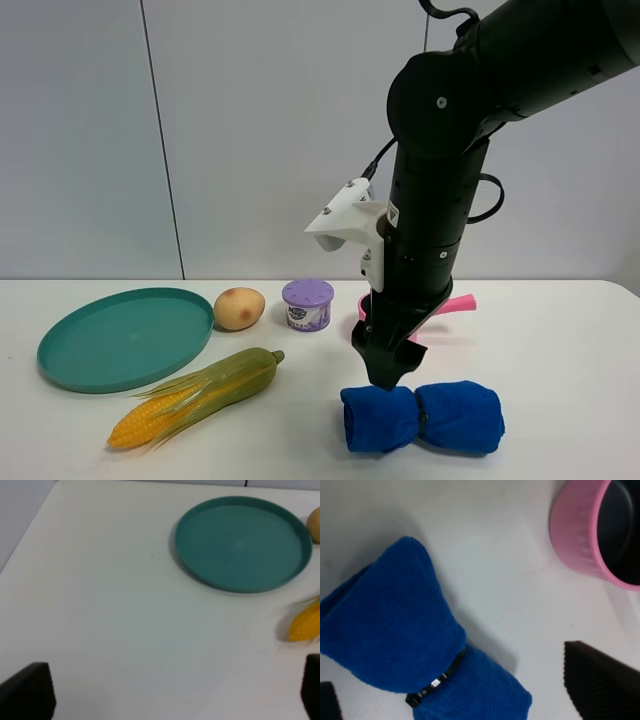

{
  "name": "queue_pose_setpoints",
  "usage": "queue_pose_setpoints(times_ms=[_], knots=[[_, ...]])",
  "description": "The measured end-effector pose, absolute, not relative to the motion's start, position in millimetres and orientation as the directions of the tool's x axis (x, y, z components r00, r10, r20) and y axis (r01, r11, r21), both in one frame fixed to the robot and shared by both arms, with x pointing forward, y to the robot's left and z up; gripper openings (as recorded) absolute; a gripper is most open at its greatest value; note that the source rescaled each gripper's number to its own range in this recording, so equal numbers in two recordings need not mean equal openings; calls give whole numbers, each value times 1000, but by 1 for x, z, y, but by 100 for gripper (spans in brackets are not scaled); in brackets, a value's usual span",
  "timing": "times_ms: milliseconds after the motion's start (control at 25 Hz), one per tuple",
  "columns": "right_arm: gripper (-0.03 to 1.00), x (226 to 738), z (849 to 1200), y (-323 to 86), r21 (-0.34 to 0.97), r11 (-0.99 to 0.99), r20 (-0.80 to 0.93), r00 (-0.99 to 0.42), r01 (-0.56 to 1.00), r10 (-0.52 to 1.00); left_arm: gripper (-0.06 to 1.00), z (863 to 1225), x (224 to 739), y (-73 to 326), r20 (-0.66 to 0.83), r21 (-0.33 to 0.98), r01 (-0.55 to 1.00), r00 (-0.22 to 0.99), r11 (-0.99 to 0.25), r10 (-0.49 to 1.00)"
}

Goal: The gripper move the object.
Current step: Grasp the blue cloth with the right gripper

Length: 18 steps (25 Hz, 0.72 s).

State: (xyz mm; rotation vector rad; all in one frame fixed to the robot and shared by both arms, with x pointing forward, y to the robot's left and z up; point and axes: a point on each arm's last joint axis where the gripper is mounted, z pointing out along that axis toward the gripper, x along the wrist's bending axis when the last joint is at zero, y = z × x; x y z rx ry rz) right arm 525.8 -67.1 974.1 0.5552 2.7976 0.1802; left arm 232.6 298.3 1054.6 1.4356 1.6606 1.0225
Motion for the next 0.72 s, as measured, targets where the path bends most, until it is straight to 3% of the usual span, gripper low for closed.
queue_pose_setpoints(times_ms=[160,520,720], knots=[[95,525,972,-65,158,943,-299,-896,292,328,100,1055,233,298,-14,898,434,-136,72,991],[96,517,943,-77,83,990,-401,-906,112,136,100,1055,233,298,-14,898,434,-136,72,991],[96,517,943,-73,135,983,-389,-906,121,165,100,1055,233,298,-14,898,434,-136,72,991]])
